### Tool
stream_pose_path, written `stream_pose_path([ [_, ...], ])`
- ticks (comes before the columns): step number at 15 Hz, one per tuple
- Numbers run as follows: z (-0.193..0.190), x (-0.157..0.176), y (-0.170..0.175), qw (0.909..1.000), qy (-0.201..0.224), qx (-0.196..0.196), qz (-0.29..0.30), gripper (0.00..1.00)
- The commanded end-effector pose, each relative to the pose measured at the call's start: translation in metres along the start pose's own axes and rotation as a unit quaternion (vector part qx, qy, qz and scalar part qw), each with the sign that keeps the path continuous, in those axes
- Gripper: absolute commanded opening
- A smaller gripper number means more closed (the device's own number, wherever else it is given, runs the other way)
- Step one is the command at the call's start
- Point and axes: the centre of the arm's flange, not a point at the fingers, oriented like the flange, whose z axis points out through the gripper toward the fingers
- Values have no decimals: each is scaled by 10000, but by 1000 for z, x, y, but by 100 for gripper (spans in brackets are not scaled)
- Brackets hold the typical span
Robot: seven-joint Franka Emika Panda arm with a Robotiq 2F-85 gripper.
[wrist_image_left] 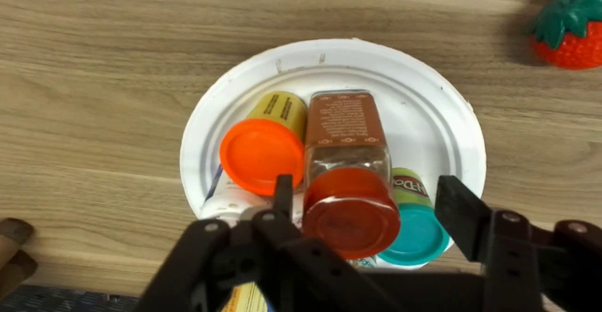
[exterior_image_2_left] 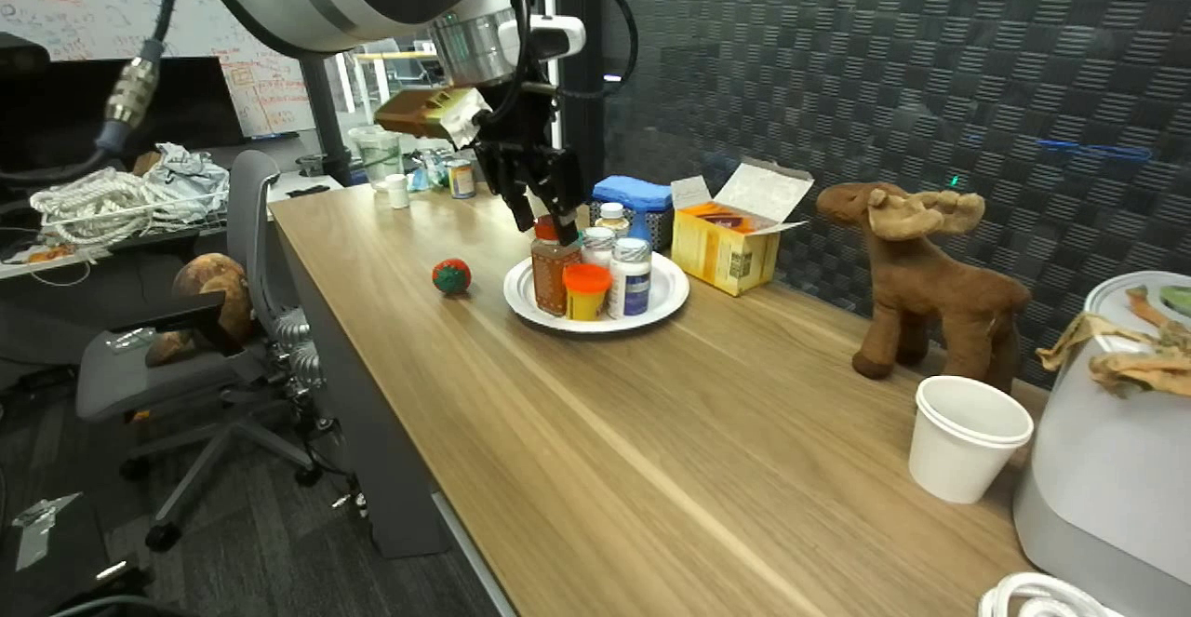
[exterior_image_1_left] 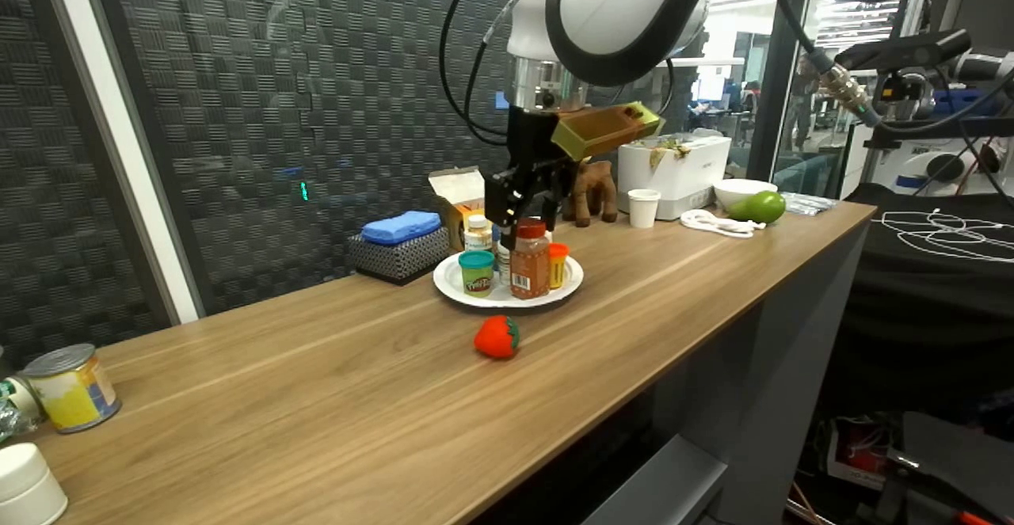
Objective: Put the bottles and red plushy on the plate
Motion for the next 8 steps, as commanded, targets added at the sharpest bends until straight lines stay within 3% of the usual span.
stream_pose_path([
  [1,-27,-7,-18,9996,130,-88,-218,100],
  [5,-52,-20,-61,9987,273,-131,-399,100],
  [8,-62,-36,-94,9996,200,-94,-172,100],
])
